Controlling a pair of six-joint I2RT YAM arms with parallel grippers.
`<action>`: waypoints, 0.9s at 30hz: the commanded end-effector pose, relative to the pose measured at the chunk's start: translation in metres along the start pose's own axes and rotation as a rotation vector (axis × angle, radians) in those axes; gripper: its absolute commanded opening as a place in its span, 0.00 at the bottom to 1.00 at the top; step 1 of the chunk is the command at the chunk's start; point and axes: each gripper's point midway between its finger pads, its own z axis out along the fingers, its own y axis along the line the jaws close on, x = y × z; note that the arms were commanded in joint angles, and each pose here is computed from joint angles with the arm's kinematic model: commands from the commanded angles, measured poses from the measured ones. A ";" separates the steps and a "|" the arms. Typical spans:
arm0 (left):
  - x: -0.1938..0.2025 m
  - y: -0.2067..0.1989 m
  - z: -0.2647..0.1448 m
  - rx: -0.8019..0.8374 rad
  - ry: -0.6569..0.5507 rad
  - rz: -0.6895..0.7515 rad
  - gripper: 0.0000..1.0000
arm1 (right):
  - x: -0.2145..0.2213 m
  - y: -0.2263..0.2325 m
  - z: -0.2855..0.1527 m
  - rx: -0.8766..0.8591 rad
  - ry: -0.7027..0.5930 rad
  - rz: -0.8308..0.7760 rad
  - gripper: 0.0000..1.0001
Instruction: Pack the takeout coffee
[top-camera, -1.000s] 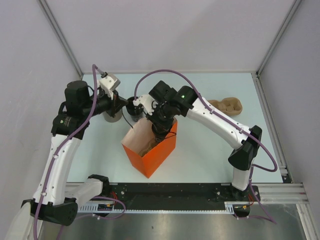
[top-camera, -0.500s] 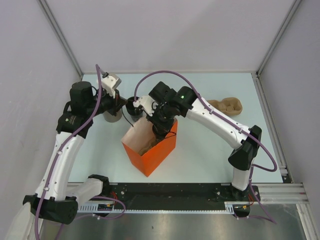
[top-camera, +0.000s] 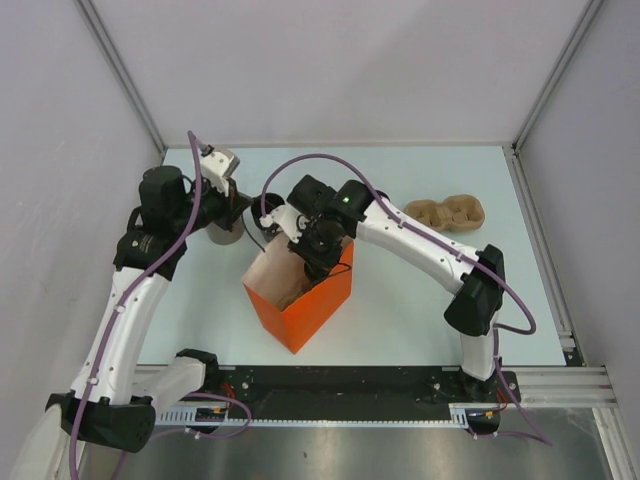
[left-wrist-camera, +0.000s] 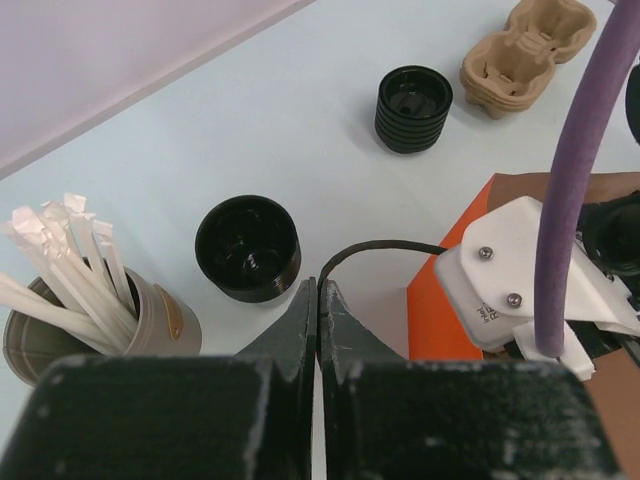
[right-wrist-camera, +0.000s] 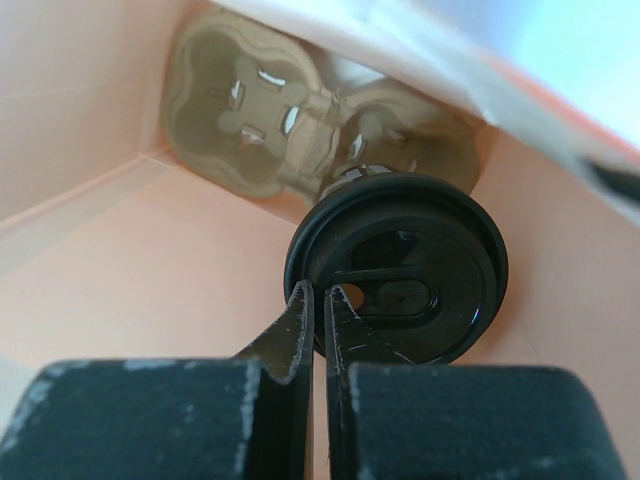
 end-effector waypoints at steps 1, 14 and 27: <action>-0.008 0.009 -0.003 -0.055 -0.036 -0.009 0.00 | 0.005 0.003 0.001 -0.013 0.021 -0.016 0.00; -0.004 0.029 -0.005 -0.176 -0.028 -0.025 0.00 | 0.019 0.005 0.008 -0.025 0.078 -0.026 0.00; -0.003 0.035 -0.008 -0.216 -0.029 -0.030 0.00 | 0.034 0.003 0.017 -0.028 0.146 -0.015 0.00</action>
